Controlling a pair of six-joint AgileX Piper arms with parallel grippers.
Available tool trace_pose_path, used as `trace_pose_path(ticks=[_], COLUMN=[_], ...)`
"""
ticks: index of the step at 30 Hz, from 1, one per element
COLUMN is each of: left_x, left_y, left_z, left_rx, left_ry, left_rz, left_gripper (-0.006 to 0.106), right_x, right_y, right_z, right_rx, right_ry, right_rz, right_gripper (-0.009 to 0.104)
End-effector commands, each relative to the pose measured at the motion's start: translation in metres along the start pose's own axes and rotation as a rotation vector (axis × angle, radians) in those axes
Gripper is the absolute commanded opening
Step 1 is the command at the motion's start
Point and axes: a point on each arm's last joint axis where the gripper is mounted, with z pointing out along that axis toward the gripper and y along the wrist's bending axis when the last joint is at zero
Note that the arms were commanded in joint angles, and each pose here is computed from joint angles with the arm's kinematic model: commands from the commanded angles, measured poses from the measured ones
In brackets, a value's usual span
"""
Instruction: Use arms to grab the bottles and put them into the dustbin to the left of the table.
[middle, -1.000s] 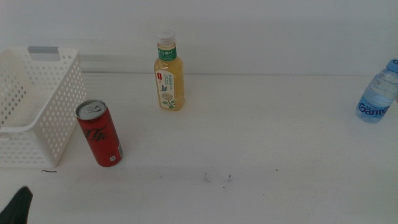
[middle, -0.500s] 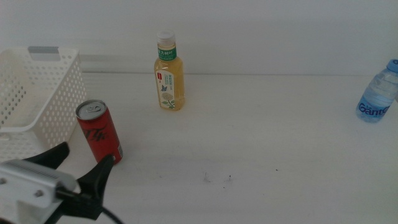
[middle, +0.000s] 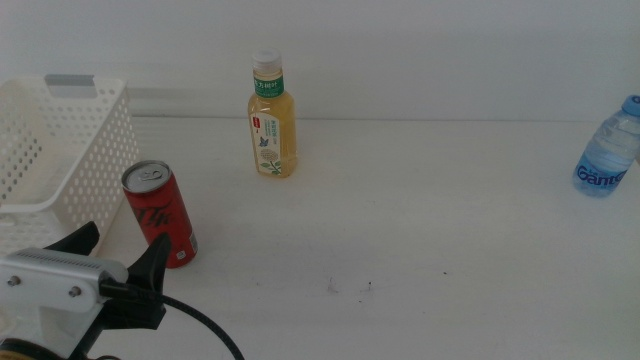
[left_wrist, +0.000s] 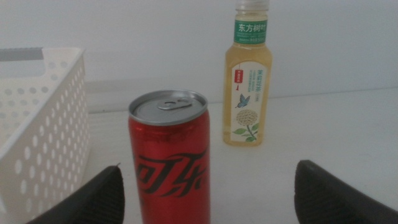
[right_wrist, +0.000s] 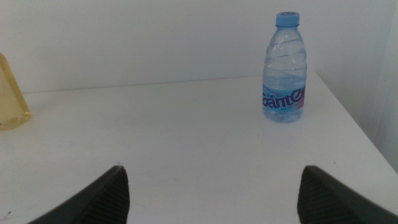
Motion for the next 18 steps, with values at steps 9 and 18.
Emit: trace_pose_path(ticks=[9,18], left_x=[-0.002,0.009], left_y=[-0.008,-0.004], left_z=[-0.001,-0.001], left_rx=[0.084,0.033], left_ry=[-0.022,0.091], left_rz=[0.03,-0.036], left_gripper=[0.093,0.093], right_x=[0.0,0.0], right_y=[-0.001,-0.001], right_z=[0.0,0.0], right_rx=[0.009,0.009], right_ry=[-0.011,-0.011], right_rz=[-0.015,-0.015], right_gripper=[0.082,0.082])
